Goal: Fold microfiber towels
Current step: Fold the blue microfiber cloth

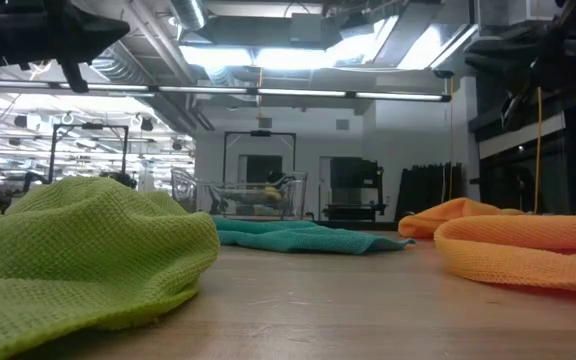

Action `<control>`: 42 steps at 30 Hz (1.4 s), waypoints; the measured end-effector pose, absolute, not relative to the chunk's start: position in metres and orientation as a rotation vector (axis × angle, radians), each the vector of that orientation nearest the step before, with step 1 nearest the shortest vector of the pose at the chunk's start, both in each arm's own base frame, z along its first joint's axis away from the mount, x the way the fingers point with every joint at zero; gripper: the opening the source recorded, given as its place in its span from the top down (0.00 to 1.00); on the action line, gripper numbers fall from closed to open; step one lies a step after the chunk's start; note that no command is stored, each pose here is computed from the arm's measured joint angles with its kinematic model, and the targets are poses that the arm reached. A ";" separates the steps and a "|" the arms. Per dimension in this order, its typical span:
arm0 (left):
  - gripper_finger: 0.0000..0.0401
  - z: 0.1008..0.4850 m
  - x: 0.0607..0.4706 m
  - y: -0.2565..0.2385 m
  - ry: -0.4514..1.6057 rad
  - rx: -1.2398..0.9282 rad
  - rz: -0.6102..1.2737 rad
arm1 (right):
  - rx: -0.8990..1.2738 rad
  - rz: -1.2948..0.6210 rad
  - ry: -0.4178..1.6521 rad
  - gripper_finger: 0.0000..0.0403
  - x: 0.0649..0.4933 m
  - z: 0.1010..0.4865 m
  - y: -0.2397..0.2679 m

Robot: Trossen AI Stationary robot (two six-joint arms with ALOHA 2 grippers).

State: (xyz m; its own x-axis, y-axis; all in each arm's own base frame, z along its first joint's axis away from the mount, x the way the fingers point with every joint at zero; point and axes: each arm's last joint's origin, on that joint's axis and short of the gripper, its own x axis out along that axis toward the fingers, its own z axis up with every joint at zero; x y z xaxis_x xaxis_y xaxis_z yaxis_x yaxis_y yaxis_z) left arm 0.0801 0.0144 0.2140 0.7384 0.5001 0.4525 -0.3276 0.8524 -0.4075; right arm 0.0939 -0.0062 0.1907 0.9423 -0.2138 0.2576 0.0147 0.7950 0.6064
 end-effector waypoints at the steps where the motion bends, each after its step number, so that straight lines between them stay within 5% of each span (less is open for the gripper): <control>1: 1.00 0.214 0.080 0.014 -0.579 -0.306 0.442 | 0.642 -0.118 -0.322 0.84 0.094 0.191 -0.006; 7: 0.99 0.220 0.079 0.013 -0.648 -0.404 0.352 | 0.654 -0.107 -0.365 0.80 0.093 0.195 -0.006; 17: 0.79 0.266 0.084 0.009 -0.642 -0.412 0.202 | 0.516 -0.069 -0.625 0.51 0.081 0.219 -0.006; 25: 0.72 0.315 0.119 0.002 -0.561 -0.291 -0.006 | 0.592 -0.019 -0.709 0.48 0.075 0.229 -0.006; 31: 0.72 0.337 0.171 0.001 -0.393 -0.207 -0.013 | 0.575 -0.001 -0.489 0.48 0.086 0.249 -0.004; 42: 0.72 0.335 0.224 0.002 0.080 -0.246 0.092 | 0.550 0.083 0.208 0.48 0.151 0.275 0.004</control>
State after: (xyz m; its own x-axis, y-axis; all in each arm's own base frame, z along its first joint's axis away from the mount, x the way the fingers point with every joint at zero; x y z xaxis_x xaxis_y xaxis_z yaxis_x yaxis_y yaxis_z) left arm 0.2235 0.0023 0.3347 0.9926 0.0809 -0.0905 -0.1004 0.9658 -0.2389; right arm 0.1507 0.0039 0.2755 0.9757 0.1340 -0.1734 -0.0231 0.8498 0.5266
